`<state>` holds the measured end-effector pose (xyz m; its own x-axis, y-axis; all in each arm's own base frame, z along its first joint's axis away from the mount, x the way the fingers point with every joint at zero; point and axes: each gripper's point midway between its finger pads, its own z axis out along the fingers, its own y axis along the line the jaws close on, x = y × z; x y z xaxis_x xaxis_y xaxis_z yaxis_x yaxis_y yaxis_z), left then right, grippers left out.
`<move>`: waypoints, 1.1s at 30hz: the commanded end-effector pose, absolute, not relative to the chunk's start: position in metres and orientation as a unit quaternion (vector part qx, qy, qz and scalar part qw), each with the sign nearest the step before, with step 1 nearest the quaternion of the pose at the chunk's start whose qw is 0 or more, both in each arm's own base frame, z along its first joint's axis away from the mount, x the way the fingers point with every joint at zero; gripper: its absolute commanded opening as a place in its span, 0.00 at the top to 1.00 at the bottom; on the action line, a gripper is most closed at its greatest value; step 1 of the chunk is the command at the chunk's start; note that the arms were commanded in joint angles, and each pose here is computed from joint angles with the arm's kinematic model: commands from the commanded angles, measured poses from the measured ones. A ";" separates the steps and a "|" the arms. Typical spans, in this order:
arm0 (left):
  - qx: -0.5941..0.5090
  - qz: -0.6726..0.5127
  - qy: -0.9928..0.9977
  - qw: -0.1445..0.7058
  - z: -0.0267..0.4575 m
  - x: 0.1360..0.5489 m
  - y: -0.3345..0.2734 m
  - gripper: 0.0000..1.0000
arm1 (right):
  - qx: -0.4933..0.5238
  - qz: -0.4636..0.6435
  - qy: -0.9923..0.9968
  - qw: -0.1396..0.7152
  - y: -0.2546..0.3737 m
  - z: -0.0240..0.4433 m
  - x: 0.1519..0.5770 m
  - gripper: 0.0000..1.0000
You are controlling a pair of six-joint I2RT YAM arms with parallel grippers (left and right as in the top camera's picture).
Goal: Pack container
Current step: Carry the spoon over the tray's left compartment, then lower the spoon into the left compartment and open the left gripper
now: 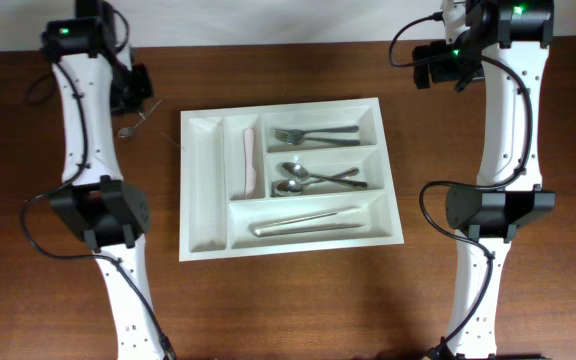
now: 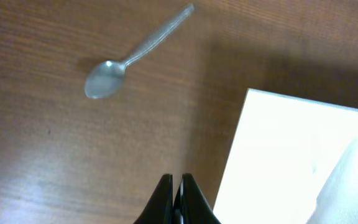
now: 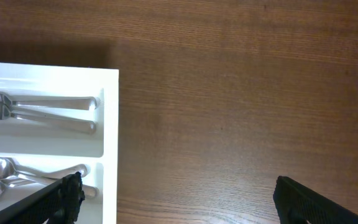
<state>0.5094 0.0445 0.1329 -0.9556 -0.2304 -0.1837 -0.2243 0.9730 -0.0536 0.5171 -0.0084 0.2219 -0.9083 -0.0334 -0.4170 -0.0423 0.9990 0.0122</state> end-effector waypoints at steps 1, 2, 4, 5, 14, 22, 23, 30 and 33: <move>-0.051 0.027 0.994 0.089 0.138 0.503 0.046 0.98 | -0.022 0.015 0.973 0.231 -0.005 0.240 0.513 0.01; -0.035 0.027 0.996 0.082 0.138 0.500 0.042 0.98 | -0.022 0.015 0.973 0.231 -0.005 0.240 0.513 0.01; -0.011 0.028 0.997 0.071 0.137 0.496 0.035 0.98 | -0.022 0.015 0.973 0.231 -0.005 0.240 0.513 0.01; 0.001 0.028 0.997 0.070 0.137 0.496 0.032 0.98 | -0.022 0.015 0.973 0.231 -0.005 0.240 0.513 0.01; 0.108 -0.037 0.990 0.076 0.137 0.497 -0.013 0.98 | -0.022 0.015 0.973 0.231 -0.005 0.240 0.513 0.01; 0.218 -0.077 0.970 0.080 0.135 0.495 -0.050 0.98 | -0.022 0.015 0.973 0.231 -0.005 0.240 0.513 0.01; 0.228 -0.086 0.966 0.081 0.133 0.494 -0.055 0.98 | -0.022 0.015 0.973 0.231 -0.005 0.240 0.513 0.01; 0.247 -0.101 0.962 0.056 0.108 0.494 -0.065 0.98 | -0.022 0.015 0.973 0.231 -0.005 0.240 0.513 0.01; 0.248 -0.104 0.962 0.042 0.094 0.493 -0.067 0.98 | -0.022 0.015 0.973 0.231 -0.005 0.240 0.513 0.01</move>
<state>0.4931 -0.0597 0.1127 -0.8873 0.4357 -0.1510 0.4559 0.8782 -0.1446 0.5171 -0.0084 0.2219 -0.9083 -0.0338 -0.4170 -0.0427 0.9990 0.0120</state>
